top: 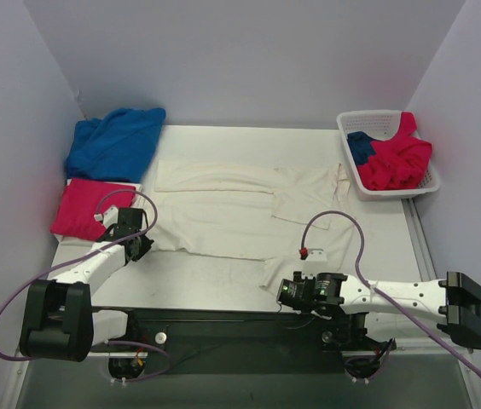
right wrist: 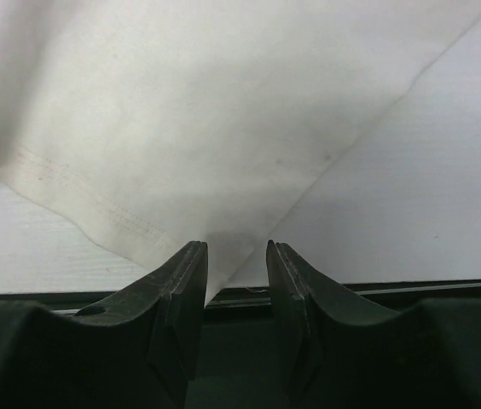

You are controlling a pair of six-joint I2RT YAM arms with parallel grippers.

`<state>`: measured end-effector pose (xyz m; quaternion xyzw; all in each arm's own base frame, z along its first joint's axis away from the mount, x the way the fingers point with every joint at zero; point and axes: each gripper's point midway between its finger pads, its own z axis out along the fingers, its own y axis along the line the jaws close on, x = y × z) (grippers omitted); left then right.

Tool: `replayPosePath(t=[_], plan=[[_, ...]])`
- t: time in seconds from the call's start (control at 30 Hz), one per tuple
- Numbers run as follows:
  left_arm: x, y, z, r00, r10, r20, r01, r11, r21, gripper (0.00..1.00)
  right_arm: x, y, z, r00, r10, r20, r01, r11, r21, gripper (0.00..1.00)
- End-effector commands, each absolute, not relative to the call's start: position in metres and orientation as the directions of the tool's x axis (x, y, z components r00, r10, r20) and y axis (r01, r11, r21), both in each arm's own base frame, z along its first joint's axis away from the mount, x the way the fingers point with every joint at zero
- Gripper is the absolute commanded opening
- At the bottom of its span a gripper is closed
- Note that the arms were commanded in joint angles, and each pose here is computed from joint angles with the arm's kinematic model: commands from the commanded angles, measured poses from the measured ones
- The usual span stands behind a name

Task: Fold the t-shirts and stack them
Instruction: Grap the side of the flattened tshirt closest away from the robot with both arms

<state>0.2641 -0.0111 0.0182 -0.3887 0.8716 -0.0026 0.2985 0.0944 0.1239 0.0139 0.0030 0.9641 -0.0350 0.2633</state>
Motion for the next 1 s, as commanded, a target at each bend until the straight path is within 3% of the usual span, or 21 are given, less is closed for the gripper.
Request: replayPosePath(t=[0.0,0.57,0.63,0.73,0.77,0.87,0.97], plan=[[0.261,-0.013,0.015,-0.543,-0.665,-0.512,-0.664,0.714,-0.222,0.0,0.106,0.118,0.026,-0.813,-0.002,-0.582,0.041,0.997,-0.061,0.35],[0.26,-0.014,0.014,-0.548,-0.664,-0.508,-0.661,0.716,-0.222,0.0,0.077,0.108,-0.014,-0.911,0.044,-0.41,0.072,0.996,-0.054,0.43],[0.261,-0.013,0.015,-0.548,-0.662,-0.511,-0.662,0.717,-0.219,0.0,0.075,0.107,-0.018,-0.921,0.066,-0.384,0.087,0.996,-0.036,0.4],[0.261,-0.013,0.016,-0.547,-0.663,-0.511,-0.662,0.716,-0.221,0.0,0.073,0.105,-0.024,-0.931,0.096,-0.352,0.109,0.994,-0.019,0.26],[0.261,-0.013,0.016,-0.547,-0.663,-0.51,-0.662,0.716,-0.22,0.0,0.072,0.105,-0.025,-0.932,0.102,-0.348,0.115,0.993,-0.017,0.16],[0.262,-0.013,0.017,-0.547,-0.663,-0.511,-0.662,0.716,-0.221,0.0,0.071,0.105,-0.025,-0.936,0.1,-0.338,0.114,0.993,-0.021,0.0],[0.261,-0.014,0.016,-0.548,-0.664,-0.509,-0.662,0.716,-0.221,0.0,0.072,0.104,-0.022,-0.935,0.091,-0.342,0.111,0.993,-0.038,0.0]])
